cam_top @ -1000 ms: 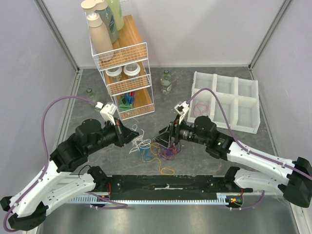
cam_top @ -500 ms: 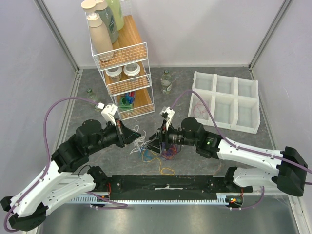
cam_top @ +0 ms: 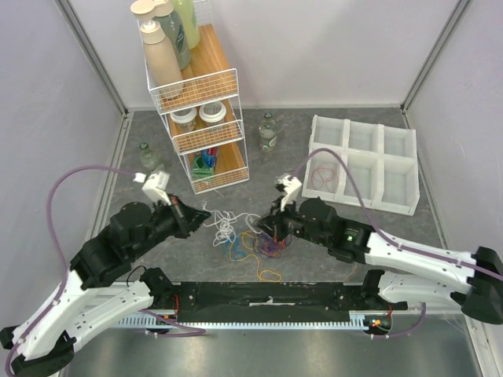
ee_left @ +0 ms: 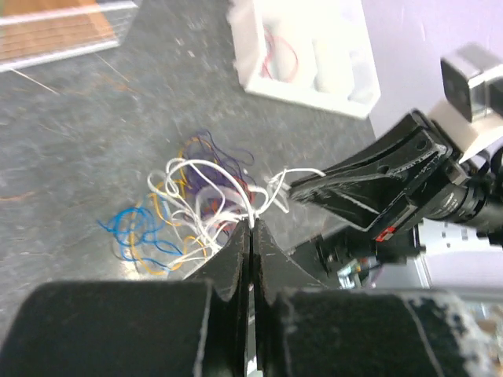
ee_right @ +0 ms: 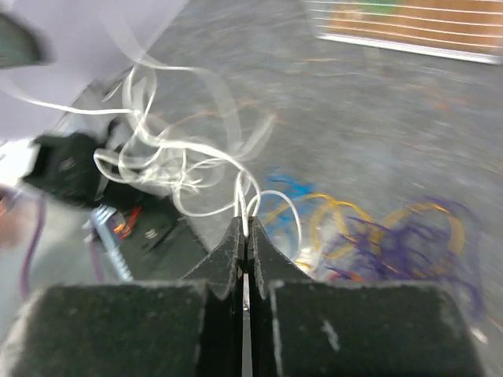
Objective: Untangle the cables
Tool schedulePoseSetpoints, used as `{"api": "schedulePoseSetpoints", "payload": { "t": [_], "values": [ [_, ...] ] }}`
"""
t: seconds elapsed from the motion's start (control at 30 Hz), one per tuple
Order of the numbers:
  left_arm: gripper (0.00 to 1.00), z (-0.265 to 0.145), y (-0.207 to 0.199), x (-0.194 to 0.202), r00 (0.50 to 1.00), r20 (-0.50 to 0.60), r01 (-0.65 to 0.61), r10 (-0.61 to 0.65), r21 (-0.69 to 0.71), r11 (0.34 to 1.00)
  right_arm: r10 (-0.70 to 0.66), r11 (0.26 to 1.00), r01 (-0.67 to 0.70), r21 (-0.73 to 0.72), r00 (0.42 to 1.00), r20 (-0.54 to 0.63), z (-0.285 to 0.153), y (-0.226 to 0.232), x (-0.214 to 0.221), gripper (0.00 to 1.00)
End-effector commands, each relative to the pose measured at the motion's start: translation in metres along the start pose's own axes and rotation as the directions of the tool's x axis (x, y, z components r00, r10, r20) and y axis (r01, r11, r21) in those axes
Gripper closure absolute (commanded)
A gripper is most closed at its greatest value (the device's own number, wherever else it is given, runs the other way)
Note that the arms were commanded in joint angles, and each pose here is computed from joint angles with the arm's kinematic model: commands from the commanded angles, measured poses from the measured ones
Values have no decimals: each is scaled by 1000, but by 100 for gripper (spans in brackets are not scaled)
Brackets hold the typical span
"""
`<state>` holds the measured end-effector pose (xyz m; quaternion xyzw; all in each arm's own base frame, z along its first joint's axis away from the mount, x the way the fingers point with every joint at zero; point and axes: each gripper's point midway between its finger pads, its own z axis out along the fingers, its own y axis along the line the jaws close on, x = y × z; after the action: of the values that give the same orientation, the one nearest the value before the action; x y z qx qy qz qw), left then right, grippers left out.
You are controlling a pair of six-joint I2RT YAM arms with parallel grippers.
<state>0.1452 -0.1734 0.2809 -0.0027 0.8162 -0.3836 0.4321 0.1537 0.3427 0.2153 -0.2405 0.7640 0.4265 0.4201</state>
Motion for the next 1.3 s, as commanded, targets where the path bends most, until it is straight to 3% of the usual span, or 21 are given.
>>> {"api": "schedulePoseSetpoints", "payload": {
  "t": [0.0,0.13,0.27,0.37,0.57,0.8,1.1,1.27],
  "values": [
    [98,-43,28,-46,959,274,106,-72,-111,988,58,840,-103,532,993,100,-53,-106,16,100],
    [98,-72,40,-61,917,389,139,-87,-109,984,54,645,-140,751,989,137,-105,-157,37,100],
    [99,-86,48,-67,901,427,147,-77,-134,980,2,530,-119,840,990,139,-140,-173,31,100],
    [98,-94,52,-72,892,448,149,-63,-158,976,-55,489,-123,863,984,172,-159,-173,10,100],
    [98,-139,65,-100,820,573,168,-17,-211,963,-121,449,-251,858,934,336,-202,-165,-40,100],
    [98,-204,79,-127,710,703,180,41,-238,954,-218,414,-418,809,817,534,-276,-158,-90,100],
    [99,-228,94,-128,676,733,205,67,-276,939,-323,349,-479,806,745,583,-352,-155,-116,100],
    [98,-207,90,-121,710,703,196,51,-266,944,-297,385,-456,803,762,575,-342,-155,-110,100]
  ]
}}
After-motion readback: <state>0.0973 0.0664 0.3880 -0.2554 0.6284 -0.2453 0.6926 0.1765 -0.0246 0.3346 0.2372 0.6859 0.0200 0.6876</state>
